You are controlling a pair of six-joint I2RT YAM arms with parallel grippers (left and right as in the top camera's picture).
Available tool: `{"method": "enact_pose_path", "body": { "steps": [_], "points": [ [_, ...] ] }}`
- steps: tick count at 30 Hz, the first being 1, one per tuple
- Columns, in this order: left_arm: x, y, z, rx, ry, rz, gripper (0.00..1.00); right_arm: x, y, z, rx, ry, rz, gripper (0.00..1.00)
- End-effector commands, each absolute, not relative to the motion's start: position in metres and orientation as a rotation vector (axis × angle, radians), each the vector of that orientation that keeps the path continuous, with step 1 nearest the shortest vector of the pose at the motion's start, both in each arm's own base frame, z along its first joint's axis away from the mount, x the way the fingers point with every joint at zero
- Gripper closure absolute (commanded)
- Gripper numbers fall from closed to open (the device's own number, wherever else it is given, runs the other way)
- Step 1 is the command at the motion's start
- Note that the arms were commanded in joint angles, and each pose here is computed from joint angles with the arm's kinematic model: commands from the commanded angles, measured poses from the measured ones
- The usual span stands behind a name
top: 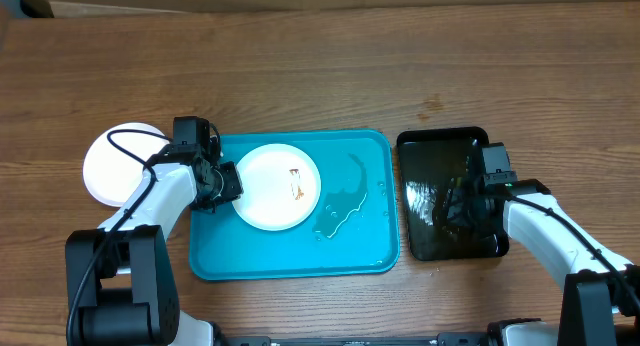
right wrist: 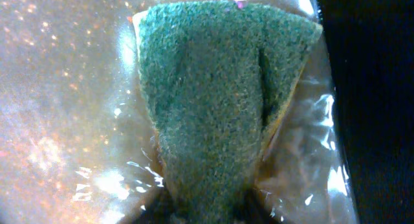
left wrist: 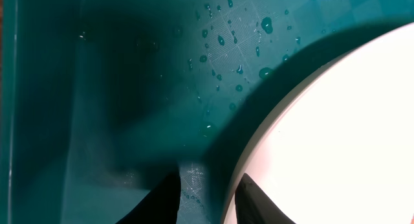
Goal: Clean dirty plates on tray and stack at the side
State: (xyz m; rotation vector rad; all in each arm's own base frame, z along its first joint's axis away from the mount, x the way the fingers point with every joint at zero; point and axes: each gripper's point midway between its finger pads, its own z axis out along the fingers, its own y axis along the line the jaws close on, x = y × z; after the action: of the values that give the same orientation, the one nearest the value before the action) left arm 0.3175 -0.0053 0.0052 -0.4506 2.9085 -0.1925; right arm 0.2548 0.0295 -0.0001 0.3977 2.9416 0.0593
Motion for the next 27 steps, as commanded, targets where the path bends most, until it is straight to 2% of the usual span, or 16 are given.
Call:
{"method": "enact_pose_path", "body": {
  "steps": [1, 3, 4, 5, 7, 9, 13, 20, 22, 23, 24, 25, 26, 27],
  "points": [
    [0.316, -0.004, 0.002, -0.426, 2.924, -0.183, 0.7, 0.247, 0.032, 0.0, 0.387, 2.985, 0.072, 0.96],
    [0.316, -0.004, 0.002, -0.426, 2.923, -0.183, 0.7, 0.25, 0.032, 0.008, 0.383, 2.995, 0.067, 0.94],
    [0.316, -0.004, 0.002, -0.426, 2.923, -0.183, 0.7, 0.252, 0.033, 0.013, 0.384, 2.996, 0.067, 0.75],
    [0.316, -0.004, 0.002, -0.426, 2.923, -0.183, 0.7, 0.254, 0.033, 0.017, 0.384, 2.996, 0.066, 0.48],
    [0.316, -0.004, 0.002, -0.426, 2.923, -0.183, 0.69, 0.259, 0.033, 0.022, 0.382, 2.985, 0.063, 0.27],
    [0.316, -0.004, 0.002, -0.425, 2.924, -0.183, 0.69, 0.266, 0.028, 0.023, 0.383, 2.955, 0.028, 0.18],
    [0.316, -0.004, 0.002, -0.426, 2.924, -0.183, 0.69, 0.274, 0.015, 0.023, 0.389, 2.9, -0.08, 0.17],
    [0.316, -0.004, 0.002, -0.425, 2.923, -0.183, 0.69, 0.272, 0.014, 0.008, 0.388, 2.872, -0.07, 0.17],
    [0.316, -0.004, 0.002, -0.425, 2.923, -0.183, 0.69, 0.271, 0.014, 0.004, 0.388, 2.866, -0.067, 0.22],
    [0.316, -0.004, 0.002, -0.425, 2.924, -0.183, 0.69, 0.27, 0.014, 0.002, 0.388, 2.865, -0.067, 0.32],
    [0.316, -0.004, 0.002, -0.425, 2.923, -0.183, 0.69, 0.269, 0.014, 0.002, 0.388, 2.866, -0.068, 0.51],
    [0.316, -0.004, 0.002, -0.425, 2.923, -0.183, 0.69, 0.269, 0.014, 0.002, 0.388, 2.867, -0.067, 0.75],
    [0.316, -0.004, 0.002, -0.425, 2.923, -0.183, 0.69, 0.269, 0.015, 0.002, 0.386, 2.868, -0.061, 0.87],
    [0.316, -0.004, 0.002, -0.425, 2.923, -0.183, 0.69, 0.27, 0.016, 0.002, 0.386, 2.866, -0.054, 0.93]
  ]
}}
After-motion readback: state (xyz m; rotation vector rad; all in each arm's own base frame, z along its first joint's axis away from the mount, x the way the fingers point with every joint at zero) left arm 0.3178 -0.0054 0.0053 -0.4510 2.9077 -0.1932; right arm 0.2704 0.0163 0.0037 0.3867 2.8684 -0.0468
